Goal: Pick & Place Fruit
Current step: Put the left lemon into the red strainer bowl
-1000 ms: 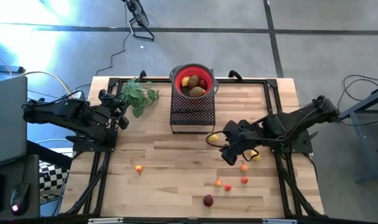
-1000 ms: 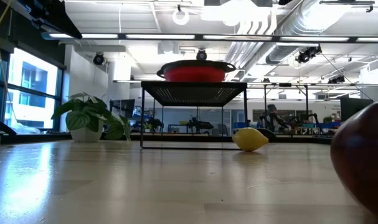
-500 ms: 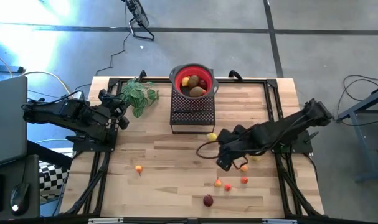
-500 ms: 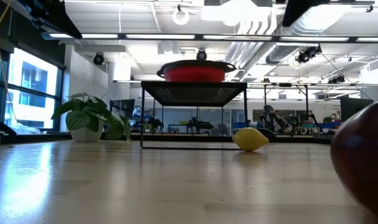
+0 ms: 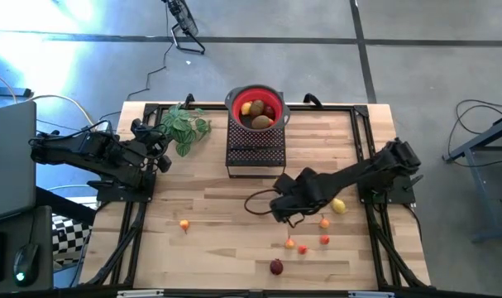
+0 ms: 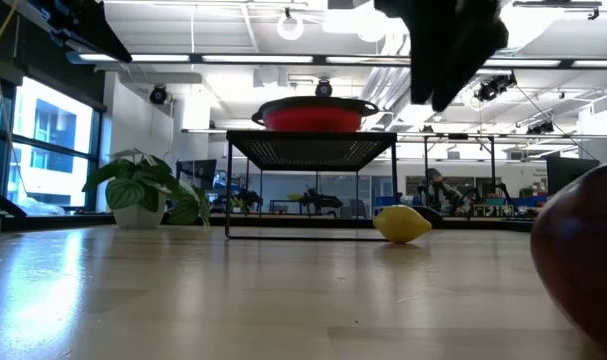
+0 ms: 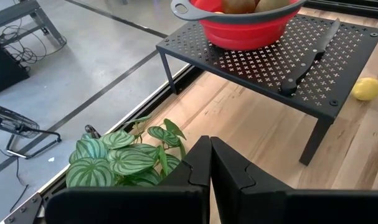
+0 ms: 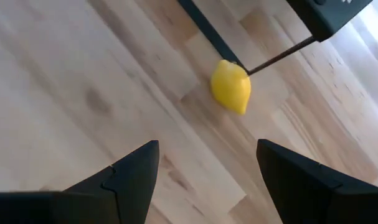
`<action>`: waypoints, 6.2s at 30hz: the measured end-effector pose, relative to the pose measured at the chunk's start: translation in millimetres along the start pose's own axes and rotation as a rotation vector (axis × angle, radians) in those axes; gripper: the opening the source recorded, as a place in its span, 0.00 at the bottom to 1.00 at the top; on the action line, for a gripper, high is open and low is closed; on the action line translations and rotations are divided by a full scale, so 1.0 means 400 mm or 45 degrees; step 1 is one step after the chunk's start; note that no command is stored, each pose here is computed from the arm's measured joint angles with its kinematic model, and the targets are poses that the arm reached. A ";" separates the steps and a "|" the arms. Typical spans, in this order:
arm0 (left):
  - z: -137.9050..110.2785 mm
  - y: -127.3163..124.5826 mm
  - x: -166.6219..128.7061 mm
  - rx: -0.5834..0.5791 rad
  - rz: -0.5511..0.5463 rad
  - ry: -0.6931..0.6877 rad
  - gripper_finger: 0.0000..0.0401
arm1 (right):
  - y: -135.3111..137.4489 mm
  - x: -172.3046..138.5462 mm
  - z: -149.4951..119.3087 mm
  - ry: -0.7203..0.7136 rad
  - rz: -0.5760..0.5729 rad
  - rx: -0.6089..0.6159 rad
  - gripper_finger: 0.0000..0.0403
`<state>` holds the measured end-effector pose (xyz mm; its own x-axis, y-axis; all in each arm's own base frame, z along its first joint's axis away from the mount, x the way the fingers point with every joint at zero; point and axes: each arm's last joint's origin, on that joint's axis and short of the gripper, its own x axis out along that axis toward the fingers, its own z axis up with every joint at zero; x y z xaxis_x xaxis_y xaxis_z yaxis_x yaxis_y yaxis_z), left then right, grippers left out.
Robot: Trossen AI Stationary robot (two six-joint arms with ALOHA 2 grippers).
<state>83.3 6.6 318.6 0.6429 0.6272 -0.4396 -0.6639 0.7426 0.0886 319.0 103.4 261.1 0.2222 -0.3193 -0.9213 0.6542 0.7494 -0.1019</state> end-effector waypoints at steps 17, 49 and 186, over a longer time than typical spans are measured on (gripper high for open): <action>0.000 0.000 0.000 0.001 0.000 0.000 0.00 | -0.004 0.121 0.075 0.103 -0.035 0.246 0.65; 0.000 0.000 0.000 0.000 0.000 0.000 0.00 | 0.018 0.235 0.070 0.090 -0.243 0.264 0.65; -0.001 0.001 0.000 0.004 0.002 0.003 0.00 | -0.158 0.365 -0.101 -0.396 0.332 0.001 0.60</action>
<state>82.9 6.7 318.3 0.6409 0.6278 -0.4418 -0.6637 0.7423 0.0920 281.1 33.0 118.1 0.5888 -0.2792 -0.7586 0.5475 0.8281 0.1202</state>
